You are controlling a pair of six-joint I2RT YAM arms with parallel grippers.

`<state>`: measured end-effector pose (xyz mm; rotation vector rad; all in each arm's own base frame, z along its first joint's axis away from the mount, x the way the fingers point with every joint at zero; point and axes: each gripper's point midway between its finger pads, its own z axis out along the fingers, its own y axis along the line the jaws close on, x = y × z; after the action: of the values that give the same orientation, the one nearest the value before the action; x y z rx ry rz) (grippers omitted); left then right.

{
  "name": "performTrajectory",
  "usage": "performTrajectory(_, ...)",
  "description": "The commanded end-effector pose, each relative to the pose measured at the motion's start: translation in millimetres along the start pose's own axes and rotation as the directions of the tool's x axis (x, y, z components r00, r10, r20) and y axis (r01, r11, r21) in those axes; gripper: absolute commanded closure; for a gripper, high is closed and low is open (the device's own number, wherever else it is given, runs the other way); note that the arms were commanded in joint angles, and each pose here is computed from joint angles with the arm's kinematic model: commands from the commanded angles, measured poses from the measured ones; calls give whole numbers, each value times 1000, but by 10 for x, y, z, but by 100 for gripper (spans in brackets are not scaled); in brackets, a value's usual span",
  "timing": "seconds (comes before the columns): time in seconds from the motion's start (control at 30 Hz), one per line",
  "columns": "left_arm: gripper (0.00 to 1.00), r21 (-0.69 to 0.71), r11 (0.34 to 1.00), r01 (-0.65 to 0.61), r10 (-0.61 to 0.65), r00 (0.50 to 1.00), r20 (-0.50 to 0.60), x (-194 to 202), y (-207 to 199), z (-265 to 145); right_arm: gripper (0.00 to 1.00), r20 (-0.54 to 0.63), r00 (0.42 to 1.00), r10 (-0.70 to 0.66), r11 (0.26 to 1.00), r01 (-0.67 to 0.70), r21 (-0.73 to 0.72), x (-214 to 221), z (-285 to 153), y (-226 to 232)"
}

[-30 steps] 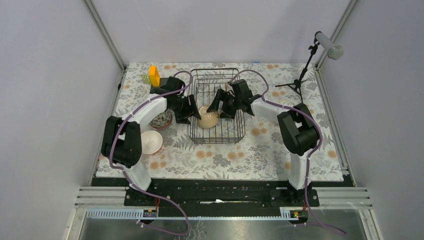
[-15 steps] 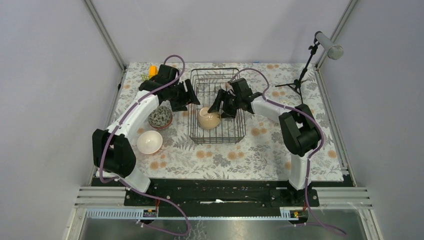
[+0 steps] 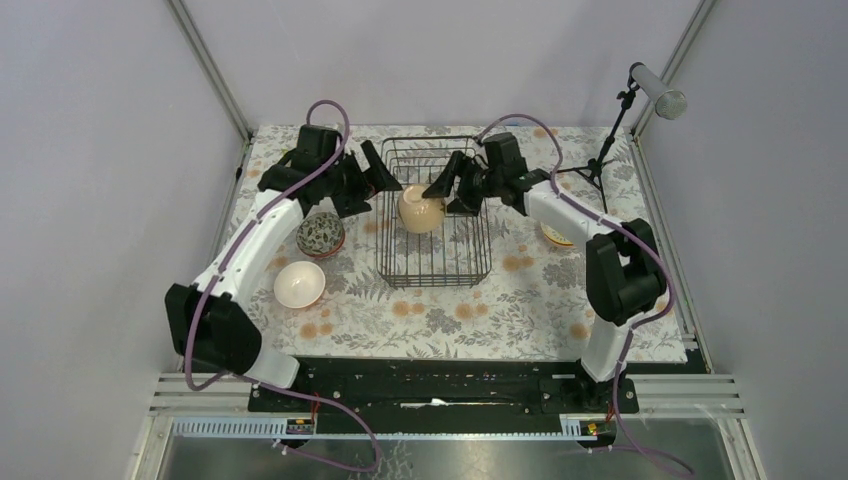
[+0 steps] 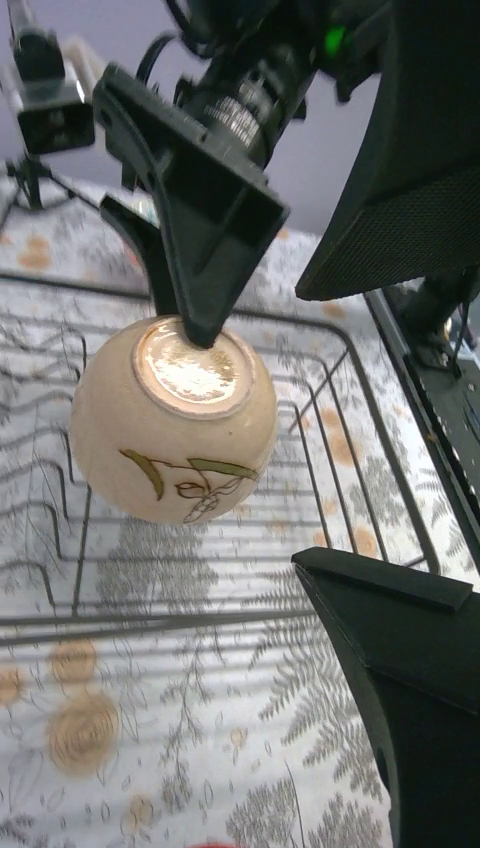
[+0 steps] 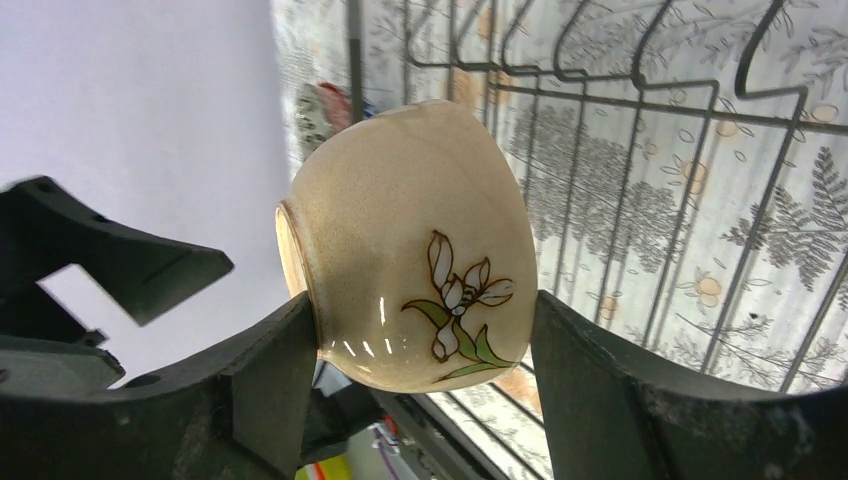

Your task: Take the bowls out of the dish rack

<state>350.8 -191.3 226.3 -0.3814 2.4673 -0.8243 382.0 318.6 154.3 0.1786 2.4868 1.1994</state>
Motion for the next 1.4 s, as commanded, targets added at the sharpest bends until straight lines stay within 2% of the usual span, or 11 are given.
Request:
performTrajectory(0.0,1,207,978,36,-58,993,102,-206,-445,-335,56,81,997,-8,958,31,-284,-309,-547,789)
performTrajectory(0.2,1,472,872,130,-184,981,69,-318,-842,-543,55,113,993,45,867,17,-498,-350,-913,1076)
performTrajectory(0.3,1,575,809,122,-189,980,58,-344,-1002,-633,55,128,991,43,805,41,-592,-364,-1094,1228)
performTrajectory(0.43,2,607,782,142,-206,978,36,-365,-1051,-614,55,140,990,12,745,84,-662,-356,-1250,1409)
performTrajectory(0.6,3,615,775,143,-214,976,43,-417,-1063,-573,55,146,989,-8,730,105,-675,-392,-1304,1501)
performTrajectory(0.73,8,665,728,168,-235,972,12,-423,-1110,-549,55,126,992,-18,702,102,-704,-422,-1318,1586)
performTrajectory(0.83,9,661,730,174,-239,971,9,-432,-1097,-515,56,129,991,-17,711,103,-696,-434,-1297,1558)
performTrajectory(0.97,4,609,774,174,-256,965,50,-487,-976,-491,61,168,986,-15,808,111,-579,-521,-1183,1330)
performTrajectory(1.03,2,584,792,177,-271,960,76,-511,-890,-505,61,185,983,-21,831,120,-543,-557,-1165,1256)
performTrajectory(1.23,4,613,765,196,-290,956,55,-459,-811,-495,59,189,982,-27,811,132,-570,-568,-1213,1319)
performTrajectory(1.37,3,580,789,202,-292,954,66,-480,-780,-480,59,201,979,-34,809,145,-570,-564,-1249,1343)
